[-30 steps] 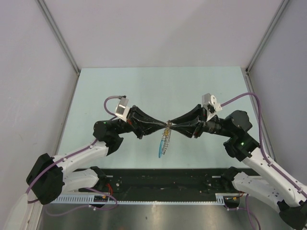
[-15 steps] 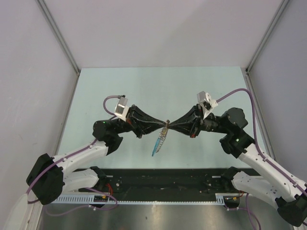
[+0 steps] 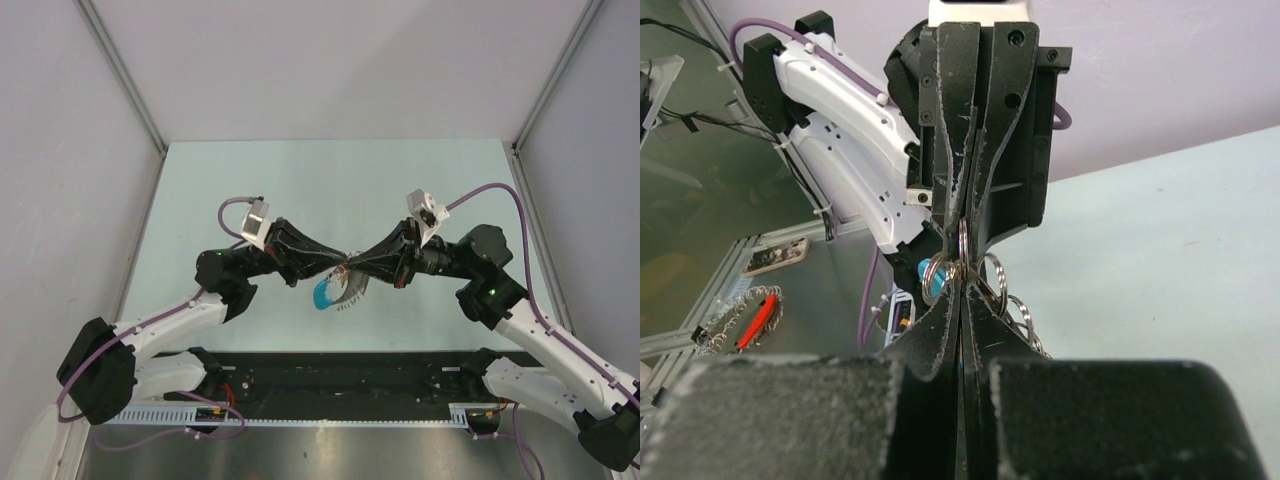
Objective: Remove the keys from the keyring
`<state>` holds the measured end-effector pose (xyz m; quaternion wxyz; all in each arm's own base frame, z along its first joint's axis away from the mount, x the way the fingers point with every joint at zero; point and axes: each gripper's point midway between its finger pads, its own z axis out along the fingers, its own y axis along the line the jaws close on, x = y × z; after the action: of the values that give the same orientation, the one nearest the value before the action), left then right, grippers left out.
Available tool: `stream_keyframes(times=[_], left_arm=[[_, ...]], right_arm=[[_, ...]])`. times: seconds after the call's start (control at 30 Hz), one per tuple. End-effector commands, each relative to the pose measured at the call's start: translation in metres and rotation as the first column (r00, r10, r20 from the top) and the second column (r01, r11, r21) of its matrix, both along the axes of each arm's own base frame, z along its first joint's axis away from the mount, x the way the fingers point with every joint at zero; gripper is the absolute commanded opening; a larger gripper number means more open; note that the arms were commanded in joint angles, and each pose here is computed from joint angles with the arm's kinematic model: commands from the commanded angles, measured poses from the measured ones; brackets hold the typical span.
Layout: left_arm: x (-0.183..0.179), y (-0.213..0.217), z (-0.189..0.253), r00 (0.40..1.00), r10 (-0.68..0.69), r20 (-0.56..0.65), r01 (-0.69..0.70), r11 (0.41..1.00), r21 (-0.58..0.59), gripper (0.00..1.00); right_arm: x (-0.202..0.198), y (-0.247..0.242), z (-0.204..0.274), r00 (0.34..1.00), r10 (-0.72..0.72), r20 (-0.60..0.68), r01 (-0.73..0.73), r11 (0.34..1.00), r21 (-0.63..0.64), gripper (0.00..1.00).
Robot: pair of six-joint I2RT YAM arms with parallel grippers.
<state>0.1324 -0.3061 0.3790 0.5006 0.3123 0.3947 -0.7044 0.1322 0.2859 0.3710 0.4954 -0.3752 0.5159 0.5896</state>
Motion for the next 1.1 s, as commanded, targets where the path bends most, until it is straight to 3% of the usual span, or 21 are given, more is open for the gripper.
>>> stream_keyframes(times=[0.0, 0.47, 0.6, 0.67, 0.83, 0.97, 1.07], left_arm=[[-0.028, 0.029, 0.049, 0.977, 0.025, 0.214, 0.022, 0.976, -0.217, 0.0], [-0.001, 0.023, 0.037, 0.967, 0.16, 0.198, -0.135, 0.982, -0.133, 0.0], [0.02, 0.019, 0.015, 0.954, 0.25, 0.165, -0.252, 0.968, -0.007, 0.0], [0.031, 0.026, 0.017, 0.92, 0.345, 0.185, -0.35, 0.937, -0.009, 0.0], [0.063, 0.038, -0.01, 0.85, 0.501, 0.162, -0.521, 0.845, 0.122, 0.0], [0.094, 0.049, -0.033, 0.789, 0.599, 0.133, -0.612, 0.751, 0.249, 0.0], [0.109, 0.059, -0.044, 0.752, 0.646, 0.132, -0.651, 0.699, 0.296, 0.0]], right_arm=[[0.006, -0.005, 0.003, 0.998, -0.059, 0.026, 0.059, 0.998, 0.011, 0.0], [0.003, -0.009, -0.006, 0.998, -0.065, 0.021, 0.066, 0.998, -0.025, 0.0], [0.007, -0.016, -0.007, 0.993, -0.119, 0.019, 0.119, 0.992, -0.033, 0.0], [0.009, -0.023, -0.005, 0.988, -0.152, 0.018, 0.153, 0.988, -0.032, 0.0], [0.039, -0.04, -0.011, 0.946, -0.324, -0.009, 0.323, 0.945, -0.055, 0.0], [0.087, -0.06, -0.034, 0.838, -0.539, -0.08, 0.527, 0.839, -0.131, 0.0], [0.113, -0.073, -0.048, 0.777, -0.621, -0.099, 0.601, 0.78, -0.177, 0.0]])
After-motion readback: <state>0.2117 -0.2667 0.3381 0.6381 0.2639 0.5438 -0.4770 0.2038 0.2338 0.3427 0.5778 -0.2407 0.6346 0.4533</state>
